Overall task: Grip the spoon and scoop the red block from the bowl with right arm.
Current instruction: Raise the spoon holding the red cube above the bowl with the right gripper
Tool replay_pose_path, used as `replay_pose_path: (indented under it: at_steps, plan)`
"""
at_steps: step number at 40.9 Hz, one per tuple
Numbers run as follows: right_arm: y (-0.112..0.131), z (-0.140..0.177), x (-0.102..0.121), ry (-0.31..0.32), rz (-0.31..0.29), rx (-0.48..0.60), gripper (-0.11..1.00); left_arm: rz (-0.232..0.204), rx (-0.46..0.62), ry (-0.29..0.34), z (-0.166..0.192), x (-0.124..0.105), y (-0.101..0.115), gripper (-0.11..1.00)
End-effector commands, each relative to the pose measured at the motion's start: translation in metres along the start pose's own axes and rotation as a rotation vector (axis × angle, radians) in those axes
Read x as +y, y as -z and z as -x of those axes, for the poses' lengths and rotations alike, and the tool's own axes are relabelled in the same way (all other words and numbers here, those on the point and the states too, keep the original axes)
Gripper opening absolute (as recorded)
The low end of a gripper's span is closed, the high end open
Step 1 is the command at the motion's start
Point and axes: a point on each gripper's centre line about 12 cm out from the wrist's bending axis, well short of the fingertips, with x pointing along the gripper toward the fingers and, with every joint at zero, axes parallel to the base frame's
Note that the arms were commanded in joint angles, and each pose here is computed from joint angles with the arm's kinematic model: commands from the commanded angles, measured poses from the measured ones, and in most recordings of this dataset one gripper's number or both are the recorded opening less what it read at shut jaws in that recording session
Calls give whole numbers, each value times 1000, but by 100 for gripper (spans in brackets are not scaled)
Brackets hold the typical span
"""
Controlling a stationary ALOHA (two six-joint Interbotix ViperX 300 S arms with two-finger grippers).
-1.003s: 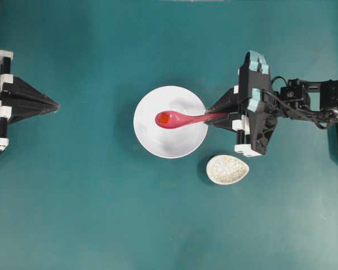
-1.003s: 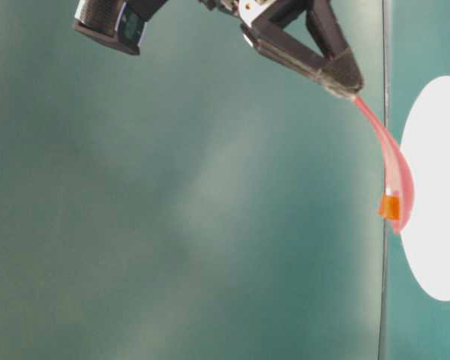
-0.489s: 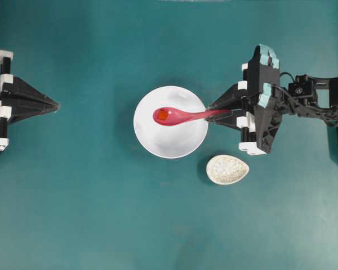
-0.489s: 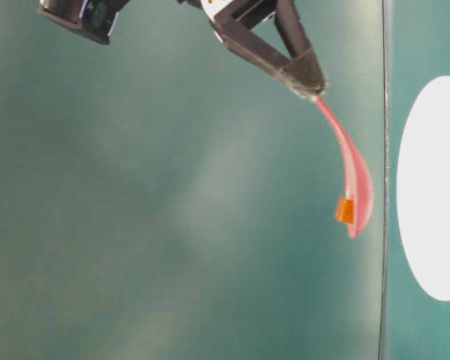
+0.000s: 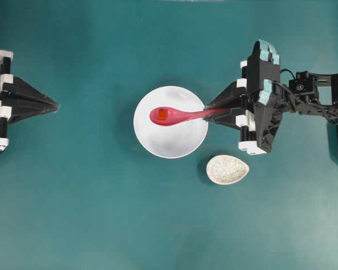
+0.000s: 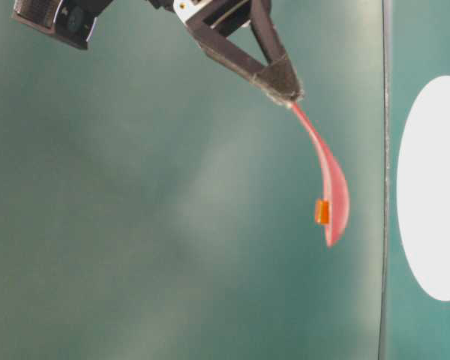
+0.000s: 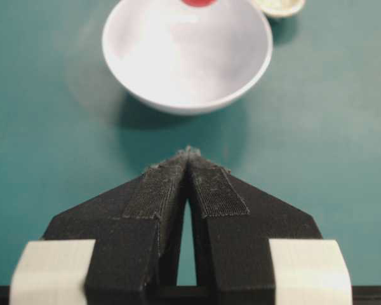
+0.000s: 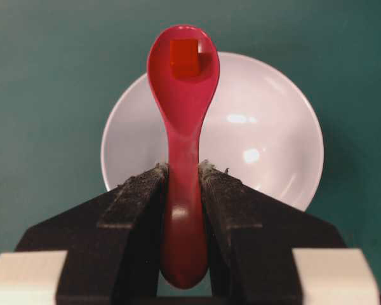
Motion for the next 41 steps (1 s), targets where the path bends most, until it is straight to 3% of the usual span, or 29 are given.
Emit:
replay_pose_path:
  at_steps: [1,41]
  plan:
    - [-19,6,3,-8,-1,-53,24,-1,-15,-2,0,0,-5,0]
    - [-27,16,4,-13,-1,-79,24,1,-15,-2,0,0,-5,0]
